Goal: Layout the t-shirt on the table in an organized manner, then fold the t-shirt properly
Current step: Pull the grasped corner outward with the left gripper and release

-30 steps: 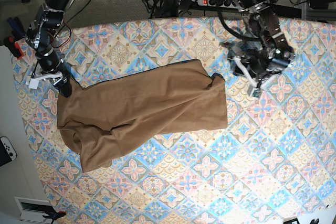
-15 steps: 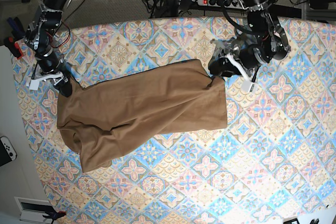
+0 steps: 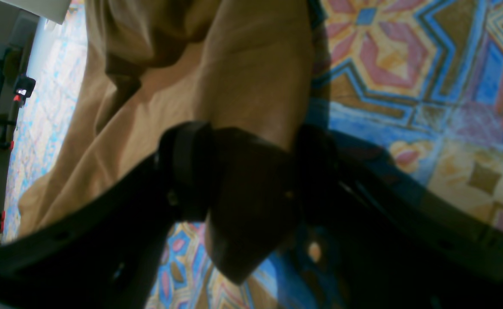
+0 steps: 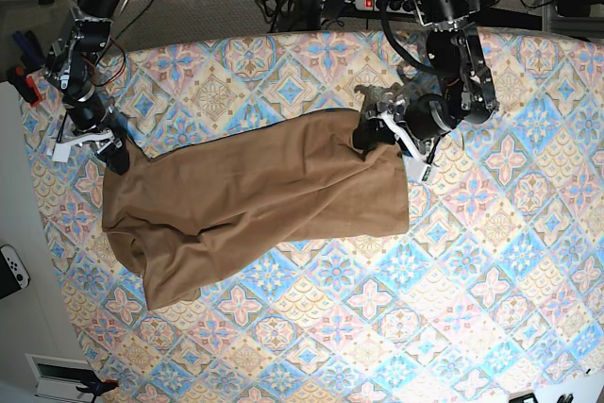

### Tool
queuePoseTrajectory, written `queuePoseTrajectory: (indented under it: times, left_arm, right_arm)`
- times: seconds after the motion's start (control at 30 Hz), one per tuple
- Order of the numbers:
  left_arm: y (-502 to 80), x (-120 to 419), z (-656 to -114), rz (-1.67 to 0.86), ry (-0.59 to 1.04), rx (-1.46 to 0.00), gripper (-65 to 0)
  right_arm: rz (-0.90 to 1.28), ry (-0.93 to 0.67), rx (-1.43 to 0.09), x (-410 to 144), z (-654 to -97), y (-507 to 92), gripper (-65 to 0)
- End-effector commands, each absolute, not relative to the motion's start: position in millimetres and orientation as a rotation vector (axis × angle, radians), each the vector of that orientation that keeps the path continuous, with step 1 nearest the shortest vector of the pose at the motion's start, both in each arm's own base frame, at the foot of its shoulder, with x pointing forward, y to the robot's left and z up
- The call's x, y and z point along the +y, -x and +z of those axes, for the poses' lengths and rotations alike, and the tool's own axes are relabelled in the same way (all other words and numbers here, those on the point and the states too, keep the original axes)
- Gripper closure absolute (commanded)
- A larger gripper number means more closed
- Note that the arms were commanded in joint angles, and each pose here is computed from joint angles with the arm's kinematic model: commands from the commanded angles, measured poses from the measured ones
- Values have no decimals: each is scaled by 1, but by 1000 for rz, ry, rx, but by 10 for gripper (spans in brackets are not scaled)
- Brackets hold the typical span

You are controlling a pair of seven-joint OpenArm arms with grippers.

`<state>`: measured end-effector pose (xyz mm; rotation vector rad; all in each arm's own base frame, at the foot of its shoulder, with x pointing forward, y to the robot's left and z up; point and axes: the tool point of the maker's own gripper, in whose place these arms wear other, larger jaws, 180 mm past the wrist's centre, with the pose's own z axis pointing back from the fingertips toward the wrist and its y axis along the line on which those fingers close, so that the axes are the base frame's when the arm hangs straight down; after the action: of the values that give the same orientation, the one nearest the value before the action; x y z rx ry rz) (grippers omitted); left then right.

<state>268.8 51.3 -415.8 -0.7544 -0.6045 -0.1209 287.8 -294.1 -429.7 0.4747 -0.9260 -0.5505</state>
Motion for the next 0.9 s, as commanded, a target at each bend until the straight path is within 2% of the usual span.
queuePoseTrajectory:
  times: [0.0, 0.1, 0.17, 0.23, 0.37, 0.43, 0.87]
  left_arm:
    - [-260, 20, -412, -180, 827, -566, -262]
    - [-257, 18, -413, -187, 831, -558, -121]
    - [-256, 19, -413, -181, 834, -557, -8]
    - [-255, 21, -414, -182, 829, -552, 0]
    - [-238, 32, -426, -218, 793, -463, 0]
    - [-235, 37, -429, -224, 780, -448, 0]
    - [-221, 87, -443, -239, 664, -348, 0]
  right_arm:
    - [-503, -472, -764, -278, -453, -270, -316]
    - [-486, -480, -734, -274, -454, -268, -313]
    - [-463, -471, -756, -277, -445, -273, -282]
    - [-444, -464, -777, -278, -437, -277, -221]
    - [-419, -454, -806, -279, -426, -283, -57]
    - [-417, -454, -807, -279, -426, -283, 0]
    - [-419, -454, -804, -279, -427, -282, 0]
